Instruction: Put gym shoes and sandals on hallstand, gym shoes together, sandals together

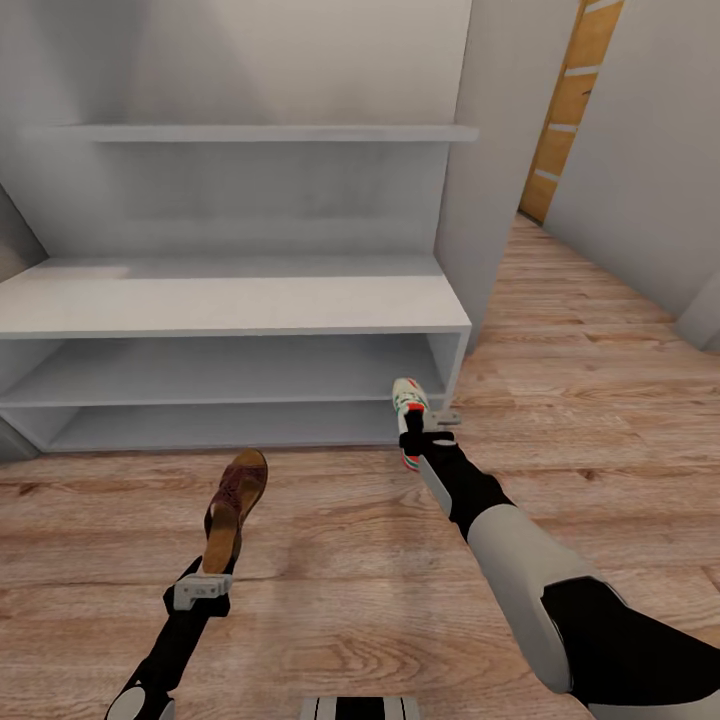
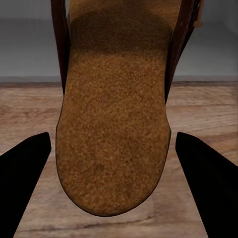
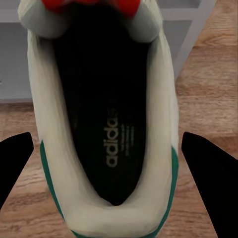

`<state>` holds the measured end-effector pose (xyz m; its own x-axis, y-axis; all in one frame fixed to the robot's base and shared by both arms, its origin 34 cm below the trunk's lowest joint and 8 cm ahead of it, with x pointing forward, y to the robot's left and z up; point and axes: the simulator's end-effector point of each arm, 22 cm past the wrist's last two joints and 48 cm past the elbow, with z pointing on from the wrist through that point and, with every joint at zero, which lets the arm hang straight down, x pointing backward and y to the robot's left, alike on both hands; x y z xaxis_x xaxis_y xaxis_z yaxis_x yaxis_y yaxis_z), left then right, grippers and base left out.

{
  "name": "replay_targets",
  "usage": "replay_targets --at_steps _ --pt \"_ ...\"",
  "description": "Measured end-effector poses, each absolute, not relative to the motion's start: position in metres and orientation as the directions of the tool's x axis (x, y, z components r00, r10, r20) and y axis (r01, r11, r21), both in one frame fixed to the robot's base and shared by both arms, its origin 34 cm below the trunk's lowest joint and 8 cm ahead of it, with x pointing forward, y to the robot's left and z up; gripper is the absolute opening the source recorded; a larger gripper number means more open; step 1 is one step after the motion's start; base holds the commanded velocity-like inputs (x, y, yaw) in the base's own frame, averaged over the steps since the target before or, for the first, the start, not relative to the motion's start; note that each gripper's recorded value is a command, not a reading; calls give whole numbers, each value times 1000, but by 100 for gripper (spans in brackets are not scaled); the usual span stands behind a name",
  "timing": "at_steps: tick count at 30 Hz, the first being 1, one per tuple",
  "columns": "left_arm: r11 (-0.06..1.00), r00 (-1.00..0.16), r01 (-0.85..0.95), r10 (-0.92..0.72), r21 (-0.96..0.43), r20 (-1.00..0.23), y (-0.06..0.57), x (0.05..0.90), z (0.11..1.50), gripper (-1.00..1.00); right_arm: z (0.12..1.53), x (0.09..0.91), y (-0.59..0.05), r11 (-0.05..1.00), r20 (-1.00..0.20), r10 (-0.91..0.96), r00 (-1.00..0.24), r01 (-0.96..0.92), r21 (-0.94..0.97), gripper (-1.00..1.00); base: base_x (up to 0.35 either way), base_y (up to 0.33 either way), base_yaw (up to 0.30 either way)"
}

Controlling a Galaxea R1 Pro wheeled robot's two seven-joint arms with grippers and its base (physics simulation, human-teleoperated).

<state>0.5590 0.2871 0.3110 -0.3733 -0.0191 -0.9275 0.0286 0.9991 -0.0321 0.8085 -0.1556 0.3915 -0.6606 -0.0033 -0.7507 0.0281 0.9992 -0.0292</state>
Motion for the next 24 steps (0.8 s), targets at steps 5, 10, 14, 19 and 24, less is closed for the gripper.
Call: replay_targets --at_steps 5,10,14,19,24 --pt "998 -373 43 -18 -37 -927 284 559 311 -100 392 809 -155 999 -758 -2 -653 29 -27 -100 0 0 0" --pt "996 -374 73 -16 -46 -927 278 558 311 -100 396 813 -153 1000 -774 3 -634 26 -17 -100 0 0 0" --pt "994 -375 94 -13 -52 -927 275 558 312 -100 399 815 -149 1000 -781 -4 -624 10 -13 -100 0 0 0" --pt "993 -377 103 -11 -54 -926 274 558 312 -100 403 817 -145 1000 -787 -19 -616 -5 -20 -100 0 0 0" --pt "993 -377 108 -11 -56 -926 272 558 312 -100 403 817 -144 1000 -783 -29 -622 -14 -26 -100 0 0 0"
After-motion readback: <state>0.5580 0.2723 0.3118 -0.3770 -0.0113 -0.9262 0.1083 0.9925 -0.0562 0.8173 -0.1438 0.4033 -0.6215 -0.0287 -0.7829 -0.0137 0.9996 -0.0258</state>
